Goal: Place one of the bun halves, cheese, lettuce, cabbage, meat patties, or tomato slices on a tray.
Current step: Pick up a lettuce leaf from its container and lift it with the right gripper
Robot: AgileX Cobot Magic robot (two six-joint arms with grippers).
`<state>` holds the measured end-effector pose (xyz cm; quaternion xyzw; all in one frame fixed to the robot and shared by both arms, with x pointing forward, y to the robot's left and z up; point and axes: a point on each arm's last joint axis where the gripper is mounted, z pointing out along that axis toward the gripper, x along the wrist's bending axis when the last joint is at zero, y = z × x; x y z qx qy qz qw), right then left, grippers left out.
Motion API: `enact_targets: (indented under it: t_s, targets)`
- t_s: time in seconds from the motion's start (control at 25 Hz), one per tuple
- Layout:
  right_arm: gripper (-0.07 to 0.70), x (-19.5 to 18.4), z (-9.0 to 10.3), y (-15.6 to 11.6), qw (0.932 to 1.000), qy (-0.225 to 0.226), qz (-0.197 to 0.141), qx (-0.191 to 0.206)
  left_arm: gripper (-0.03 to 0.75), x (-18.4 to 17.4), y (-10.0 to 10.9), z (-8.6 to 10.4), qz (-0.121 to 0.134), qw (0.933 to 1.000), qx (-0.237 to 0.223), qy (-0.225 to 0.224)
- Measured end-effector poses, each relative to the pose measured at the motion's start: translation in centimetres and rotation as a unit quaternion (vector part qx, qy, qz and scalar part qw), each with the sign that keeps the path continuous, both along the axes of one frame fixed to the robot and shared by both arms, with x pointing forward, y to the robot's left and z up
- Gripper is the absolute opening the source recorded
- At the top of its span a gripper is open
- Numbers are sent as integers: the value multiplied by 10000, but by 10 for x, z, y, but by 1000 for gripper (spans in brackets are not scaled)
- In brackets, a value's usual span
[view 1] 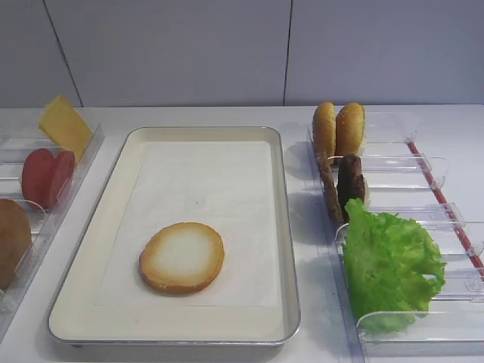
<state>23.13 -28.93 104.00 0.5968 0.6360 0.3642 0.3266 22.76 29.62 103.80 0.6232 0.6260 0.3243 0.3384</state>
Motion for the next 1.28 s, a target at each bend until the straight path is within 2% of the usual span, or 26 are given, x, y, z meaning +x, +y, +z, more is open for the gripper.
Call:
enact_targets:
  t_s: [0.88,1.0,1.28]
  targets:
    - [458,0,0,0,10000,-4,30,-30,482,0,0,0,0,10000,0,0]
    - [458,0,0,2,9997,-24,201,-99,482,0,0,0,0,10000,0,0]
    - [458,-1,1,9,9959,-104,826,-347,482,0,0,0,0,10000,0,0]
